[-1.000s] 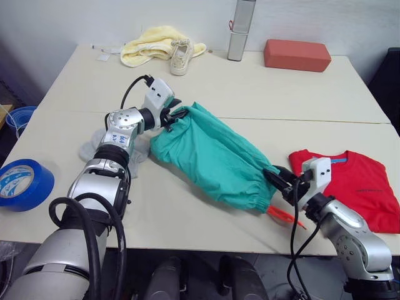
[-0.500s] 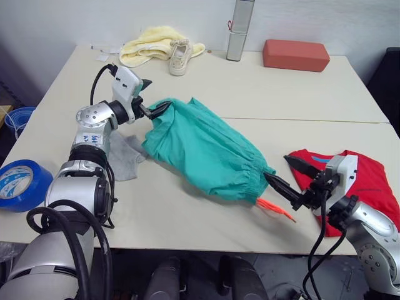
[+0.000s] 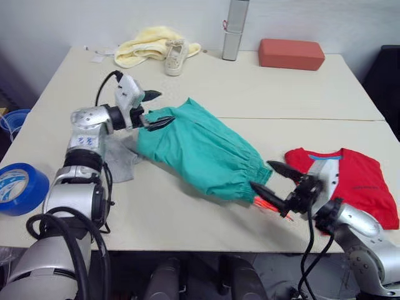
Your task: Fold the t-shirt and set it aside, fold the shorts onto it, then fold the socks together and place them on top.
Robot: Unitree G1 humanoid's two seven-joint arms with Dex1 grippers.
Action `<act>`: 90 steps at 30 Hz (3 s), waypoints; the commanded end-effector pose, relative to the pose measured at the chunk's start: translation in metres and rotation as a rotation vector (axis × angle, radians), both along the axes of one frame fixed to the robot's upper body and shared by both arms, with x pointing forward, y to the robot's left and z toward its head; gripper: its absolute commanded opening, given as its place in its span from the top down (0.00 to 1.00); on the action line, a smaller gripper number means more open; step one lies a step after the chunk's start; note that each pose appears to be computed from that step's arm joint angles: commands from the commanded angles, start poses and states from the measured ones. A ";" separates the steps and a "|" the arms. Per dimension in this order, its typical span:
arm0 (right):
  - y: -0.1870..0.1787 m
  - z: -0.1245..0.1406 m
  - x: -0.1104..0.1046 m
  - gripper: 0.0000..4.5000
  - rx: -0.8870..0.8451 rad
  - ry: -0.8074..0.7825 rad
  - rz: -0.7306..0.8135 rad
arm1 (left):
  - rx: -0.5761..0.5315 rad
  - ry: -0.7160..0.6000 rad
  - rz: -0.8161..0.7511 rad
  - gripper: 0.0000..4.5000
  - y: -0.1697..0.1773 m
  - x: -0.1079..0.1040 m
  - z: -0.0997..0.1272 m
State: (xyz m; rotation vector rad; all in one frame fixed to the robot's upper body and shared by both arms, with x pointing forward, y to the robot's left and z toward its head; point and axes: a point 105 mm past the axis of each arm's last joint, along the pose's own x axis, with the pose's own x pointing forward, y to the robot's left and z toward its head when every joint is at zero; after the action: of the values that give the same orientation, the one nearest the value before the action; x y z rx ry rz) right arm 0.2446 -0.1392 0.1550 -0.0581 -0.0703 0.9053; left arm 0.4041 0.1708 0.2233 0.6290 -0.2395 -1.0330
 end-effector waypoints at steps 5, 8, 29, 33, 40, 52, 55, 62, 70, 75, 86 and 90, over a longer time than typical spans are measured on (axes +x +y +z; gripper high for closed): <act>0.034 -0.011 -0.015 0.01 -0.160 -0.122 0.126 | 0.309 -0.086 -0.156 0.00 0.023 -0.040 -0.039; 0.030 -0.004 -0.016 0.01 -0.153 -0.192 0.117 | 0.380 -0.092 -0.207 0.00 0.012 -0.046 -0.059; -0.013 -0.008 -0.038 0.00 -0.178 -0.200 0.029 | 0.485 0.121 -0.360 0.57 -0.071 -0.040 -0.124; -0.021 -0.008 -0.040 0.00 -0.192 -0.188 0.015 | 0.395 0.258 -0.507 0.88 -0.081 -0.075 -0.117; -0.033 -0.014 -0.050 0.00 -0.216 -0.133 0.037 | 0.242 0.503 -0.413 0.99 -0.094 -0.144 -0.108; -0.053 -0.010 -0.065 0.00 -0.104 0.000 0.096 | 0.130 0.683 -0.308 0.77 -0.093 -0.181 -0.112; -0.060 -0.007 -0.070 0.00 -0.099 0.028 0.107 | 0.069 0.694 -0.419 0.56 -0.085 -0.192 -0.097; -0.077 0.001 -0.066 0.00 -0.096 0.123 0.079 | 0.041 0.699 -0.380 0.35 -0.026 -0.187 -0.078; -0.090 -0.002 -0.032 0.00 -0.203 0.210 0.075 | 0.062 0.683 -0.074 0.00 0.024 -0.119 -0.068; -0.083 -0.009 0.000 0.00 -0.256 0.246 0.106 | 0.121 0.713 -0.029 0.00 0.016 -0.096 -0.080; -0.084 -0.019 0.026 0.00 -0.309 0.345 0.156 | 0.159 0.723 -0.104 0.00 -0.001 -0.090 -0.084; -0.082 -0.024 0.026 0.09 -0.337 0.379 0.201 | 0.172 0.736 -0.111 0.13 0.000 -0.092 -0.085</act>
State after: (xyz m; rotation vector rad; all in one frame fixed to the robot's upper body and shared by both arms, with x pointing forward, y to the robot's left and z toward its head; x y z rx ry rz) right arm 0.2721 -0.2192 0.1257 -0.1625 0.4251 1.0891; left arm 0.3127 0.1726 0.1288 0.3275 0.4910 -1.3138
